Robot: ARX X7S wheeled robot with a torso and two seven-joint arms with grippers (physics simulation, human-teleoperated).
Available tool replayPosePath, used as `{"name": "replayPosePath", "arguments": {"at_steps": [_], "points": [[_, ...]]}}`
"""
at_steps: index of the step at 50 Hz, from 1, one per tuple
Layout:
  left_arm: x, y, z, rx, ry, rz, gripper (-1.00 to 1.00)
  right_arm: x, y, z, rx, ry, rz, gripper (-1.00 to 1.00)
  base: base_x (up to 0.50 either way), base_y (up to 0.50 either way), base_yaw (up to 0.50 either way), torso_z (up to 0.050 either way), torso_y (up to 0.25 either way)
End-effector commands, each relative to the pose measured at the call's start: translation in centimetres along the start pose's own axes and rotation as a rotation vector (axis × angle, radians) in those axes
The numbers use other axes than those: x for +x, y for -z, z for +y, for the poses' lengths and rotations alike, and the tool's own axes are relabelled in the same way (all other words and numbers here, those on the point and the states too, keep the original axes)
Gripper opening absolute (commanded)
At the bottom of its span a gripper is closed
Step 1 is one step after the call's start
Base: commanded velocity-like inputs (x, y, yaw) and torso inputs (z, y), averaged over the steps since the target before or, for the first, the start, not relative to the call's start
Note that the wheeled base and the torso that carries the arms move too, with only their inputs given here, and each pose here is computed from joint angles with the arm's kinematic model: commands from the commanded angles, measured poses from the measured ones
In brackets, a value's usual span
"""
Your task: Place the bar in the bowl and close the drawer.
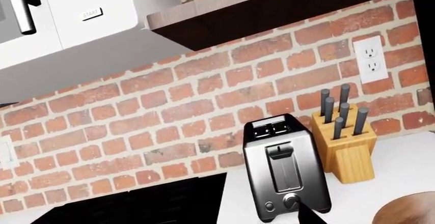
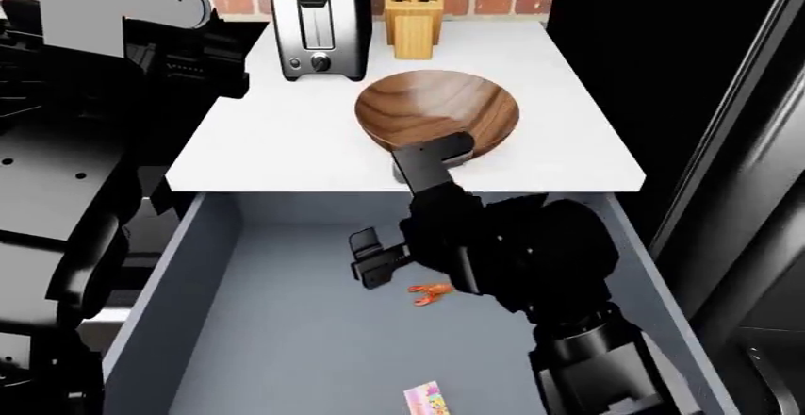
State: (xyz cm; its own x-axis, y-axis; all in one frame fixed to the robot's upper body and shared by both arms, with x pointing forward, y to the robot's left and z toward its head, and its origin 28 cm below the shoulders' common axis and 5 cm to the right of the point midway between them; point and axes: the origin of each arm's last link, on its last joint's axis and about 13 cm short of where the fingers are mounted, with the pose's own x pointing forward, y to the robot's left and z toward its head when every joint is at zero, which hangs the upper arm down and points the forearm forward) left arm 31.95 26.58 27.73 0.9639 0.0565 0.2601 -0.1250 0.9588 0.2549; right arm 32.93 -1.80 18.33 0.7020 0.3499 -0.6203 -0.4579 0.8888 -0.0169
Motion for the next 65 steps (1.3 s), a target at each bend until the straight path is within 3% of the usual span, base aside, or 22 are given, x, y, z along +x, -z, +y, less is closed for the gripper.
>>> {"name": "replayPosePath", "arguments": {"at_steps": [1, 12, 28, 65], "points": [[0.0, 0.1, 0.0, 0.000, 0.001, 0.002, 1.00, 2.5, 2.0, 0.8, 0.015, -0.013, 0.123, 1.00, 0.00, 0.00, 0.00, 0.000, 0.000], [0.2, 0.5, -0.2, -0.006, 0.003, 0.004, 1.00, 2.5, 3.9, 1.6, 0.052, 0.001, 0.181, 1.00, 0.00, 0.00, 0.00, 0.000, 0.000], [0.1, 0.8, -0.3, -0.005, 0.004, 0.009, 1.00, 2.5, 7.7, 3.2, -0.009, -0.015, 0.297, 1.00, 0.00, 0.00, 0.00, 0.000, 0.000], [0.4, 1.4, -0.3, 0.007, -0.008, 0.023, 1.00, 1.9, 10.2, 4.5, -0.085, -0.028, 0.369, 1.00, 0.00, 0.00, 0.00, 0.000, 0.000]]}}
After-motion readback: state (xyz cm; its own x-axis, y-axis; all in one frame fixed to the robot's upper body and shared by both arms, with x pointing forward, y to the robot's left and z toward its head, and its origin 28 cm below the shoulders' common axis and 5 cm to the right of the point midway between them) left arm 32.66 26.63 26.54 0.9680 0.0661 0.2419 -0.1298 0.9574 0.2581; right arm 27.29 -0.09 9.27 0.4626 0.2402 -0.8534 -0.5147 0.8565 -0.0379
